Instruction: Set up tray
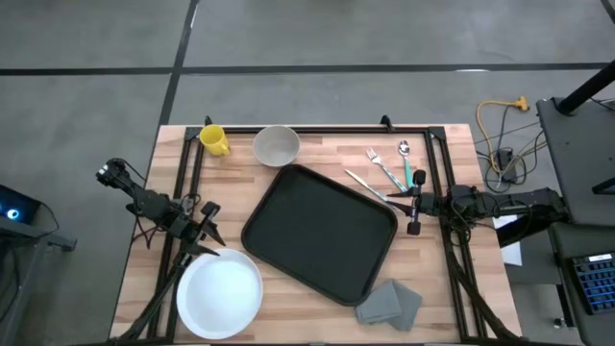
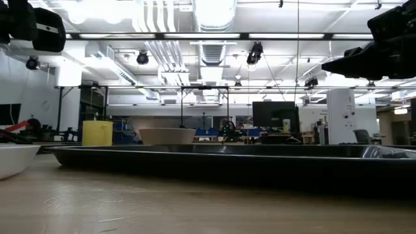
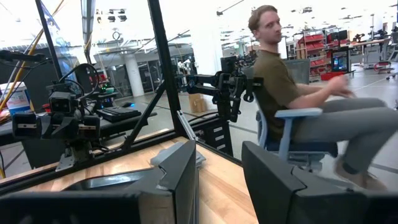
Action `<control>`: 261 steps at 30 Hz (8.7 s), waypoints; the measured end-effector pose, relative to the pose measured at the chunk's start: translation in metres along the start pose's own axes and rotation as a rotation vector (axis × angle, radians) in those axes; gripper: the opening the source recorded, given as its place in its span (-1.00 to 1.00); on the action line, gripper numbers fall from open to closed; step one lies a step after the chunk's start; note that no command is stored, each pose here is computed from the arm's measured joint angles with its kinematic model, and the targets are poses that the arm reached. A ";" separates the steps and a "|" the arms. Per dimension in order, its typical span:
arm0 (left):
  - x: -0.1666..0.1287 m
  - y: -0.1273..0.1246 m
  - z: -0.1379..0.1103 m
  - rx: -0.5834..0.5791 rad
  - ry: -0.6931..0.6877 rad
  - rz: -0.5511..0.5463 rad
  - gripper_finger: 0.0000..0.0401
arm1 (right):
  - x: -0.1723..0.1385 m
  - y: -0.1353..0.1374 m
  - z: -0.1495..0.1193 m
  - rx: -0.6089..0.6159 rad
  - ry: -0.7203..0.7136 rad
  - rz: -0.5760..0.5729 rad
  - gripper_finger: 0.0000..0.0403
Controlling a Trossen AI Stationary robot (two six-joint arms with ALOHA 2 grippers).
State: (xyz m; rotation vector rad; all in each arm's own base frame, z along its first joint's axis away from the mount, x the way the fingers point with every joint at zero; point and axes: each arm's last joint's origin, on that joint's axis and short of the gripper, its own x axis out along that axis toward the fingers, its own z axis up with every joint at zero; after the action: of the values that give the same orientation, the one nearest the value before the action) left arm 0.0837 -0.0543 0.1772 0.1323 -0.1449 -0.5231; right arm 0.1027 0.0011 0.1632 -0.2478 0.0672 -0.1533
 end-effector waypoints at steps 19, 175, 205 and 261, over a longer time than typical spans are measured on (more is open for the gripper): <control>0.000 0.000 0.000 0.000 0.000 0.000 -0.42 | 0.000 0.000 0.000 -0.002 0.000 0.000 -0.66; -0.021 0.081 0.057 -0.392 0.243 1.260 -0.42 | 0.000 0.000 0.000 0.001 0.000 0.000 -0.66; -0.061 0.148 0.040 -0.797 0.632 1.694 -0.42 | 0.000 0.000 0.000 -0.002 0.000 0.001 -0.66; -0.099 0.260 0.010 -1.108 0.886 1.792 -0.42 | 0.000 0.000 0.000 0.002 -0.001 0.001 -0.66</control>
State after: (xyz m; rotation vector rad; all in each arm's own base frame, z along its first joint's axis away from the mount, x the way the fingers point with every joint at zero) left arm 0.1234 0.2183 0.2192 -0.8150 0.8599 1.3017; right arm 0.1027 0.0012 0.1632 -0.2462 0.0664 -0.1524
